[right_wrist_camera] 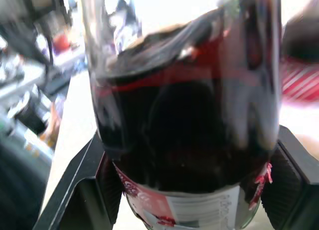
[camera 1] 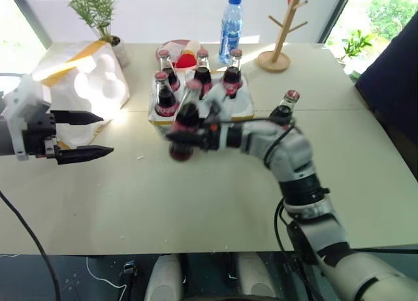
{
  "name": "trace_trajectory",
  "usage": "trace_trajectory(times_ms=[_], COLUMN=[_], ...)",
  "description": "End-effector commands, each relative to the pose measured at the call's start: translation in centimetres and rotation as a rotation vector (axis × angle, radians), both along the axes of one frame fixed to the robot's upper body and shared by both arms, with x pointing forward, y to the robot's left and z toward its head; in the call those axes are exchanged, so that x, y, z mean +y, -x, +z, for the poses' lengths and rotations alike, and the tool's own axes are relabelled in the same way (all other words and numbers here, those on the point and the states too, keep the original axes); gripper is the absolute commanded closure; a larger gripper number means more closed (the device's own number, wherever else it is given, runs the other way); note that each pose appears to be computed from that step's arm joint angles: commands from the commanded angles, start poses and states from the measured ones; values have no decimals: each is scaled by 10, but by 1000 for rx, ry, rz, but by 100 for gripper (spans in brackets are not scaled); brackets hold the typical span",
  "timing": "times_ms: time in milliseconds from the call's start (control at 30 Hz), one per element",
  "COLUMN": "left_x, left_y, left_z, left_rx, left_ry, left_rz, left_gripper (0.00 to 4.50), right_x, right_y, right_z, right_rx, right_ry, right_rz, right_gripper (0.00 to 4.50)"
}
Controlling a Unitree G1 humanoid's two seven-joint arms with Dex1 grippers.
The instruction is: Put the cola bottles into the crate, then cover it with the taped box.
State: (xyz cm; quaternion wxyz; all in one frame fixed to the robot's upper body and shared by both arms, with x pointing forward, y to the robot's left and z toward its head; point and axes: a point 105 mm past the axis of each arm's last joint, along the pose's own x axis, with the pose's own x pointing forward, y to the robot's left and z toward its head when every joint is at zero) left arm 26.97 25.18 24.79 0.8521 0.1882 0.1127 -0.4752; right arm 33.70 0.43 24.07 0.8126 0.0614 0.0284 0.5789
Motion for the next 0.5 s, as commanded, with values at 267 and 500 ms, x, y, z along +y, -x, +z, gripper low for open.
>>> trace_trajectory(times_ms=[267,500], left_x=[-25,-32], left_y=[-16,-19], left_z=[19,24], left_rx=[-99,-127], left_ry=[90,122], left_rz=[-74,-74], left_gripper=[0,0], right_x=[-15,-5], right_y=[-56,-63], right_z=[44,5], right_rx=[-263,-243], right_ry=[79,180], right_rz=[-322,-321], right_gripper=[165,165])
